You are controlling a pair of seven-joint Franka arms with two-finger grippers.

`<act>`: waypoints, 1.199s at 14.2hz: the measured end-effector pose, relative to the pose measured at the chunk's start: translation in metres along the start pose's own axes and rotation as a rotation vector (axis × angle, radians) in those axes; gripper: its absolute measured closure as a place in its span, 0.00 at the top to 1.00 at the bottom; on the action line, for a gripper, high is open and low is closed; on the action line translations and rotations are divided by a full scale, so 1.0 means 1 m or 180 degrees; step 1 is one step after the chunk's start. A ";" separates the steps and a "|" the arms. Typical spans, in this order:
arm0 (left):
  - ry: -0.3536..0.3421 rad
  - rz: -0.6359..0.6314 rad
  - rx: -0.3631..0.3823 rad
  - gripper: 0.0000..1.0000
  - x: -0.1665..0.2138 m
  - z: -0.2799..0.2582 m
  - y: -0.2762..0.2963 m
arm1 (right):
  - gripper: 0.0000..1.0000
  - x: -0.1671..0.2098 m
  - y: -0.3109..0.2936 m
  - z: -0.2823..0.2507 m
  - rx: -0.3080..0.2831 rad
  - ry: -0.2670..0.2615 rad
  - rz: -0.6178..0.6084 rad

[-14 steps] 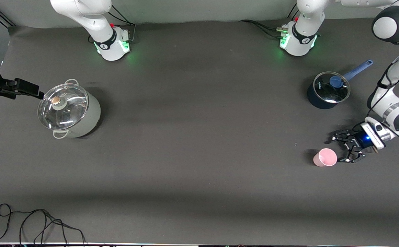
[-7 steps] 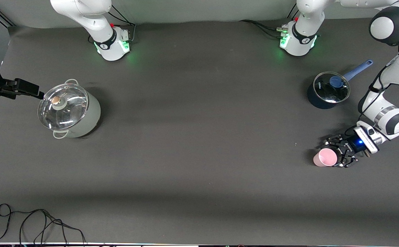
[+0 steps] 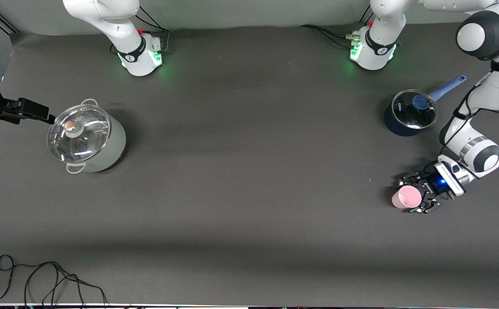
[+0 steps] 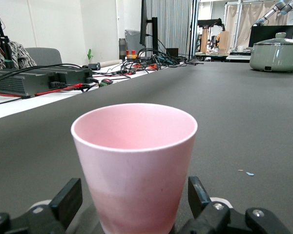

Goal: Transfer pink cup from left to right arm
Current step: 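Close the left gripper around the pink cup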

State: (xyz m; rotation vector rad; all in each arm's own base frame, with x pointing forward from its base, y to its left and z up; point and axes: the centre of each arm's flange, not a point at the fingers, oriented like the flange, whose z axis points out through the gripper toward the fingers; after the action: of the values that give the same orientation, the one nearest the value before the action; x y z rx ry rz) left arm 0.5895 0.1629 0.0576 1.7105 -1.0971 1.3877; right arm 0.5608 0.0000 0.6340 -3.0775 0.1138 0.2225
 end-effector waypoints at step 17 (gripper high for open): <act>0.0042 -0.0050 0.0247 0.67 0.116 0.115 0.041 | 1.00 0.002 0.004 0.003 0.0001 -0.0023 0.0022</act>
State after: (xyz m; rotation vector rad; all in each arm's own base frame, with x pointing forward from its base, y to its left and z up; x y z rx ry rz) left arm 0.6100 0.0207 0.1462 1.7585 -1.0325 1.4468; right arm 0.5619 -0.0036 0.6301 -3.0761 0.1242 0.2341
